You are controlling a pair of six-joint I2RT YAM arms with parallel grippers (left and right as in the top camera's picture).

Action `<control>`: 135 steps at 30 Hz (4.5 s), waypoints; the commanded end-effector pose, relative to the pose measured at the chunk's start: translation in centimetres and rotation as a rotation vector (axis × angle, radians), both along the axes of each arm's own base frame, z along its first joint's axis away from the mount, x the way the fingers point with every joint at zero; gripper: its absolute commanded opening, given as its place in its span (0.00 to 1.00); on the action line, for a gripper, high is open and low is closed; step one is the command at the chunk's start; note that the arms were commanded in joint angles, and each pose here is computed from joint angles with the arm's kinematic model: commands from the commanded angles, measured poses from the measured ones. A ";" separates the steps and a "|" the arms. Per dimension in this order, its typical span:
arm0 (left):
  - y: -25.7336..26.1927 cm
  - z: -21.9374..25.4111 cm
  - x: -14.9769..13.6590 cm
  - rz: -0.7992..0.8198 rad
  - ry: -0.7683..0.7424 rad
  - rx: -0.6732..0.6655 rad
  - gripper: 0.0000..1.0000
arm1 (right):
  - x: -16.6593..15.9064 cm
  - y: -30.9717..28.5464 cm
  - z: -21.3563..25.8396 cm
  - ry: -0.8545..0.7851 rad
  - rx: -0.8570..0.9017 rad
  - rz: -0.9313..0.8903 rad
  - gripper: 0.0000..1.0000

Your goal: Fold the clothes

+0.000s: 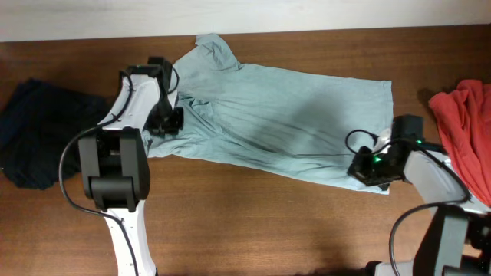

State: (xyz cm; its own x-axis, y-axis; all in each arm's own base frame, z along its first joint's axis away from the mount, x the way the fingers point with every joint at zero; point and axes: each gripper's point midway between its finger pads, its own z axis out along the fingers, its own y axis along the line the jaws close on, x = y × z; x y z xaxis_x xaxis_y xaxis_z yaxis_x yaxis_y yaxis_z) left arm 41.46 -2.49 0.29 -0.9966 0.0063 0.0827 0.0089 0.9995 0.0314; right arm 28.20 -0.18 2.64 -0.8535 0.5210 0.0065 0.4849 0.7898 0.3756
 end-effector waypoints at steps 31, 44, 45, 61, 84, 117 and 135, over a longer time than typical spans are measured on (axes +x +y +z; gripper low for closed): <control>0.4 -3.2 -2.4 0.013 0.058 -0.006 0.30 | -0.3 -4.8 -2.3 0.166 -0.241 -0.024 0.04; 0.3 -3.2 -2.2 0.013 0.050 -0.007 0.30 | 5.3 -10.8 -0.7 -0.035 -0.318 -0.224 0.04; 0.3 -3.2 -2.2 0.013 0.050 -0.007 0.30 | 5.6 -10.2 -0.4 -0.049 -0.280 -0.203 0.04; 0.3 -3.2 -2.2 0.013 0.051 -0.007 0.30 | 3.3 1.0 -1.9 -0.007 0.029 0.149 0.06; 0.7 -3.2 -2.2 0.018 0.050 0.000 0.31 | 8.5 4.2 0.4 -0.141 0.178 0.205 0.13; 0.7 -3.3 -2.1 0.018 0.047 -0.001 0.40 | 9.8 18.3 3.4 -0.493 -0.088 1.102 0.52; 0.7 -3.2 -2.1 0.019 0.047 -0.001 0.51 | 8.0 20.7 0.1 -0.439 -0.219 1.313 0.46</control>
State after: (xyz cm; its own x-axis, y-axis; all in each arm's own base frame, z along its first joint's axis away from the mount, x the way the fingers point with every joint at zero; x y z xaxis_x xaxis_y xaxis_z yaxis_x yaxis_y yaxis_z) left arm 41.08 -1.68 -0.17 -0.9986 -0.0168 0.0508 -0.0155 0.9995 0.0273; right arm 36.30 19.81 3.63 -0.6451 -0.6612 -0.3829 -0.7466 0.6520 0.1319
